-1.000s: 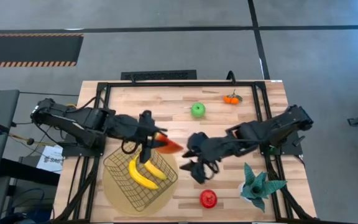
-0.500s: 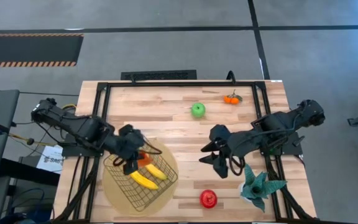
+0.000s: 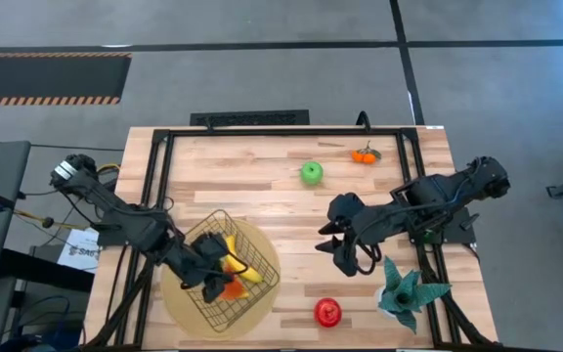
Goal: Build produce basket
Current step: Put the red watermelon into the gold wire basket
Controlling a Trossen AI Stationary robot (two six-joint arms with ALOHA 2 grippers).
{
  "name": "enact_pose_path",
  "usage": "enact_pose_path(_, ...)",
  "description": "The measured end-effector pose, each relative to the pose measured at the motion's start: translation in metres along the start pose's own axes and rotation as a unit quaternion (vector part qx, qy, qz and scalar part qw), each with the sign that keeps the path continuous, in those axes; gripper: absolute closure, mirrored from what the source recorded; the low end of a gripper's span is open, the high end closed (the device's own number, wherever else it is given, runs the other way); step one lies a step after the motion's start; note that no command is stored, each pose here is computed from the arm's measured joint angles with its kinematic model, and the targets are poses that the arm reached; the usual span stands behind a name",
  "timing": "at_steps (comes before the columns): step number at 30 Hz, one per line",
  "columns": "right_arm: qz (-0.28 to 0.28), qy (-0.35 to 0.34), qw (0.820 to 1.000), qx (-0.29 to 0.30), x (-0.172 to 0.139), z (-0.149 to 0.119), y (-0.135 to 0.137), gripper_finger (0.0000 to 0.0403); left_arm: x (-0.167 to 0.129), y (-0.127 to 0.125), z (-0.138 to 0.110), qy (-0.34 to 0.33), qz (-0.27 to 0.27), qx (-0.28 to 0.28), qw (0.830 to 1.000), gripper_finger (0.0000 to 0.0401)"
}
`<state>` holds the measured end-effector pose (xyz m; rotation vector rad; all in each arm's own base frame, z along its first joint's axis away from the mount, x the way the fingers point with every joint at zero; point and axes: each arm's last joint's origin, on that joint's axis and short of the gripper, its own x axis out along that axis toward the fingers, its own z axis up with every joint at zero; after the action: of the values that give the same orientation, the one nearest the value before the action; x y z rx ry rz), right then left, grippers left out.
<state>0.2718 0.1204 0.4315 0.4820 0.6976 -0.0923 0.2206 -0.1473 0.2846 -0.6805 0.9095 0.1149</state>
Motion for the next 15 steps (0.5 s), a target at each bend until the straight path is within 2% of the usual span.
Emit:
enact_pose_path(9,-0.011,0.015,1.0,-0.009,0.0,-0.003,-0.002,0.0189,0.022,0.024,-0.018,0.019,0.039,-0.028,0.999,0.0297)
enact_pose_path(15,-0.011,0.015,1.0,-0.011,0.0,-0.003,-0.002,0.0189,0.035,0.034,-0.024,0.008,0.027,-0.024,0.999,0.0297)
